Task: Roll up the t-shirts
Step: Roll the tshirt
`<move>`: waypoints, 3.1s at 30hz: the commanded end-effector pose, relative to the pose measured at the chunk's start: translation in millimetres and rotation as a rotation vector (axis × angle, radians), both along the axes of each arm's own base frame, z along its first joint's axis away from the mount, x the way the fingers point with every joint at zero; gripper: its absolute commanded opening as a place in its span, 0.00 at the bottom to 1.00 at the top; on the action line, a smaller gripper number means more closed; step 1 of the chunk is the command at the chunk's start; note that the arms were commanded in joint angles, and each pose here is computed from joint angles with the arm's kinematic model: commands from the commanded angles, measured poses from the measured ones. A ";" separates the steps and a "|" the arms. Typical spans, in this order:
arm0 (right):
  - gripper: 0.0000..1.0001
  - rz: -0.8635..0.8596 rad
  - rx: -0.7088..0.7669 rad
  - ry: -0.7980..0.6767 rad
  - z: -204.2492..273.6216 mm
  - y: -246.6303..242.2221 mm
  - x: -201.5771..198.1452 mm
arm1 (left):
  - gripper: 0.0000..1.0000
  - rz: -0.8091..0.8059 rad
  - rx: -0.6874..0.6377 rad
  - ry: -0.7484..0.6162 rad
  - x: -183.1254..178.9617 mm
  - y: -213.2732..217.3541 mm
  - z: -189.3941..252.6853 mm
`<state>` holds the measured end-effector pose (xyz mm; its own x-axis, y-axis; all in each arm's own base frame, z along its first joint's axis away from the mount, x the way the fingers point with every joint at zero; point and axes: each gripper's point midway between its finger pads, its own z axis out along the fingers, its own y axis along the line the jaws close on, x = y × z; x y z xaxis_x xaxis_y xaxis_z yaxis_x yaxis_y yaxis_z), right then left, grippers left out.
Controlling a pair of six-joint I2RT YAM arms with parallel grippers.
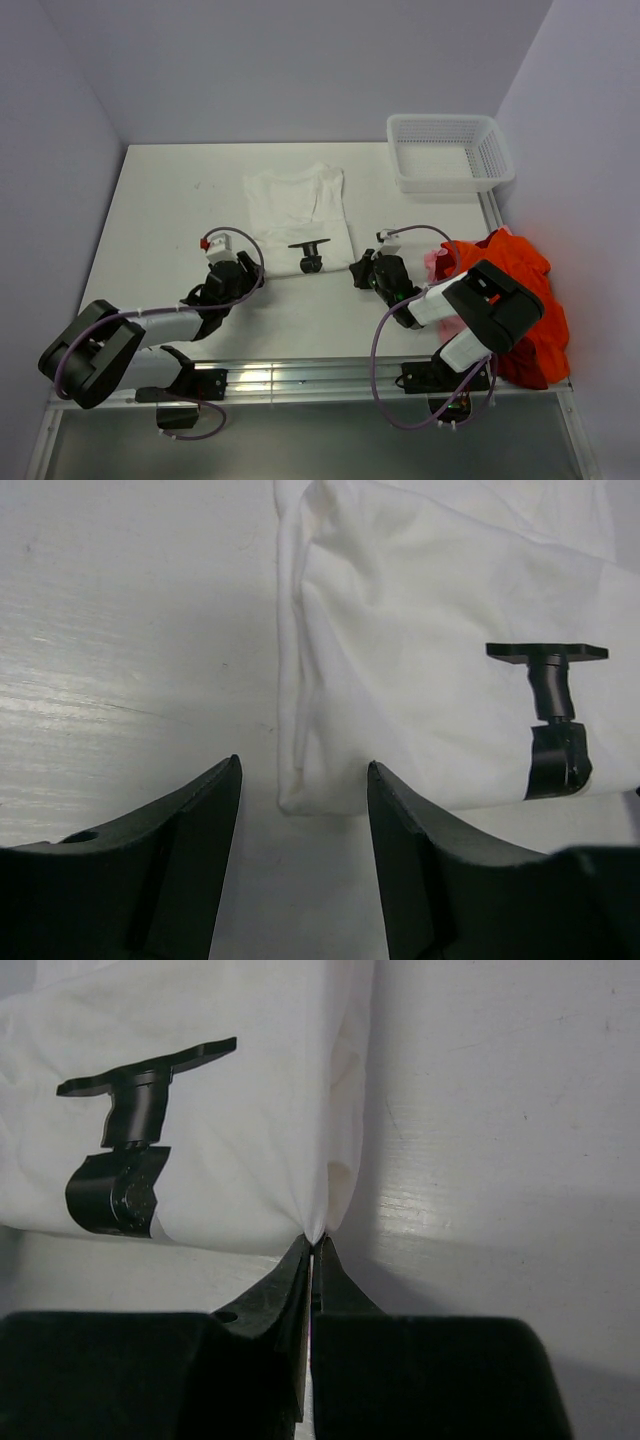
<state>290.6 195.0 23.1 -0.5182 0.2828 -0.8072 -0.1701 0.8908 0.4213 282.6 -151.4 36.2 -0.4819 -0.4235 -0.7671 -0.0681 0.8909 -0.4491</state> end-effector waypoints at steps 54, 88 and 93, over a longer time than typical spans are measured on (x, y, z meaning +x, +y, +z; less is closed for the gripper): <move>0.00 -0.071 0.071 0.200 9.4 -11.0 -52.6 | 0.00 -0.186 -0.140 0.175 -36.7 -44.4 31.4; 0.00 0.079 -0.061 0.292 97.5 -13.2 -80.3 | 0.00 -0.266 -0.251 0.362 -63.6 -34.9 88.9; 0.00 0.102 -0.084 0.290 113.3 -6.9 -69.1 | 0.00 -0.268 -0.249 0.381 -48.9 -30.4 100.8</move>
<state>215.5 187.1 120.5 -0.7584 0.1938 -0.6223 -0.1091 0.9035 0.4144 228.4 -180.0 120.9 -0.8074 -0.4267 -0.4075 -0.0883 0.7703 -0.6316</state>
